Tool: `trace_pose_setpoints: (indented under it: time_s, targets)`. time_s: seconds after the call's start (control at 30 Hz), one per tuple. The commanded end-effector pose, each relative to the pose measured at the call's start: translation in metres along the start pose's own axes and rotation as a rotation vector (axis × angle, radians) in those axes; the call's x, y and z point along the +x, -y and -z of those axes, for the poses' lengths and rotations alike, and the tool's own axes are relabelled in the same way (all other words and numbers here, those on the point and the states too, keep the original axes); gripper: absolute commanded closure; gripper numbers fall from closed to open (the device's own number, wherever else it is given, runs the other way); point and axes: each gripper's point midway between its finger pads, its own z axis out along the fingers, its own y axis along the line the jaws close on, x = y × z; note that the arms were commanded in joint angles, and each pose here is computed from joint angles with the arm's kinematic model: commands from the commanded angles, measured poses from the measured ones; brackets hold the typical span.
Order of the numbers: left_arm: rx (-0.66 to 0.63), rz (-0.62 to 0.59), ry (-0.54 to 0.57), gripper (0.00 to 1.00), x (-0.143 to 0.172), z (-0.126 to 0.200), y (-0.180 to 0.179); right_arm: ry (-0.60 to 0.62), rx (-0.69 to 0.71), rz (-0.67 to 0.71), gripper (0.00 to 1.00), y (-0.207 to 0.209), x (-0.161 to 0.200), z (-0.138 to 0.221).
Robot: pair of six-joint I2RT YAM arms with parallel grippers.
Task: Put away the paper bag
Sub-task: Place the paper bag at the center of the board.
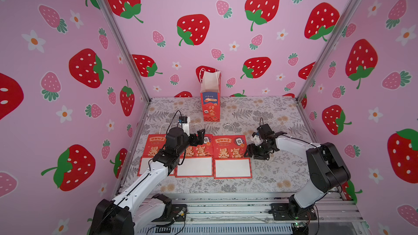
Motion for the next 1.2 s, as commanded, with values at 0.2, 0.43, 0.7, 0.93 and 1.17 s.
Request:
trace_pose_setpoints:
  time_s: [0.2, 0.43, 0.7, 0.93, 1.17]
  targets:
    - [0.024, -0.004, 0.035, 0.01, -0.015, 0.000, 0.006, -0.070, -0.120, -0.044, 0.29, -0.010, 0.023, -0.016]
    - [0.028, -0.001, 0.032, 0.01, -0.015, 0.000, 0.007, -0.086, -0.157, -0.054, 0.29, -0.013, 0.034, -0.017]
    - [0.031, 0.002, 0.025, 0.01, -0.013, -0.002, 0.007, -0.074, -0.134, -0.049, 0.30, -0.010, 0.038, -0.013]
    - [0.032, 0.005, 0.021, 0.01, -0.013, -0.005, 0.007, 0.045, -0.081, 0.004, 0.32, -0.012, 0.024, 0.015]
    - [0.019, -0.002, 0.013, 0.01, -0.016, -0.010, 0.006, 0.379, -0.113, 0.126, 0.16, -0.054, -0.038, 0.092]
